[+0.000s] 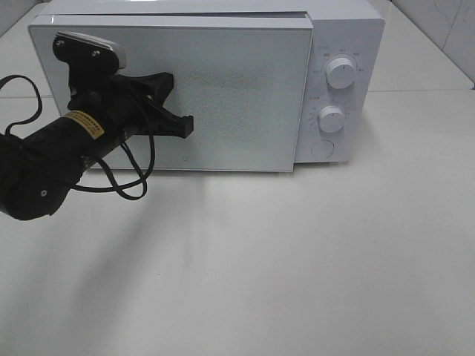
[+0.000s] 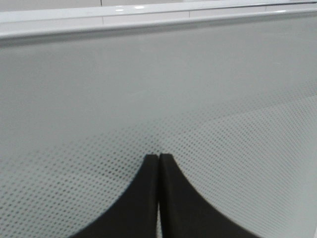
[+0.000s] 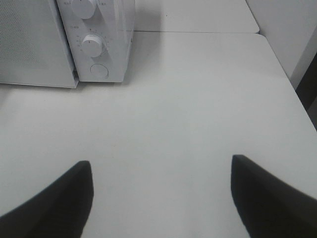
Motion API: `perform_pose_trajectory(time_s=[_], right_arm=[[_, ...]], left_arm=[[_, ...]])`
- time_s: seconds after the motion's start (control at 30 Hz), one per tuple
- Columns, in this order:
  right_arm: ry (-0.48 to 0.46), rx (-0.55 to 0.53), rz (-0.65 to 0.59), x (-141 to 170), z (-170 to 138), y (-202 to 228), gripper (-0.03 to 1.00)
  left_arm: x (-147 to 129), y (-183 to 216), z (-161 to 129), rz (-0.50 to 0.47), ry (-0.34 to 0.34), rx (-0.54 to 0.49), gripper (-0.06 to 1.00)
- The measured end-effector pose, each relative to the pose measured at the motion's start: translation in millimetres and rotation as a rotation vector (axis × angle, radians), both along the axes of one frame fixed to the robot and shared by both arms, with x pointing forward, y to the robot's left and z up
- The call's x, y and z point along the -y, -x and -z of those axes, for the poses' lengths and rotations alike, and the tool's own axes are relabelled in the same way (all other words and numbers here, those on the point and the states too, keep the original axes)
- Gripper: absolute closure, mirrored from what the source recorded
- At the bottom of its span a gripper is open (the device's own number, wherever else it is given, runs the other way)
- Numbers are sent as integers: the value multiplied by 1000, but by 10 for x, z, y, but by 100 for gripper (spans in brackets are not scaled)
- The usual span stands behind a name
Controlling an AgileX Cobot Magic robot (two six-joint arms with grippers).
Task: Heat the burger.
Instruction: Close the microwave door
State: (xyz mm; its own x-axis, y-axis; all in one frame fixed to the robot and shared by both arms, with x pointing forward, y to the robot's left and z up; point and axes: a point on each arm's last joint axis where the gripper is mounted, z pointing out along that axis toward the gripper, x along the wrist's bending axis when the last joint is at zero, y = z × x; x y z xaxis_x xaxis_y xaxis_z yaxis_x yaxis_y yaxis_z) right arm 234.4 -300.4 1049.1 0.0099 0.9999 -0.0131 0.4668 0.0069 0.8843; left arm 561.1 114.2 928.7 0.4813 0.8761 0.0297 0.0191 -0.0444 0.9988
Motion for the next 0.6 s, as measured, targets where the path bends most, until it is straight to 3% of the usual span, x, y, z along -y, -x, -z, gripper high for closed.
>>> perform_pose_trajectory(time_s=[0.1, 0.33, 0.6], right_arm=[[0, 0, 0, 0, 0, 0, 20], [0, 0, 0, 0, 0, 0, 20], [0, 0, 0, 0, 0, 0, 20]], left_arm=[[27, -1, -6, 6, -4, -2, 94], [213, -84, -79, 67, -98, -9, 94], [365, -129, -153, 93, -101, 17, 94]])
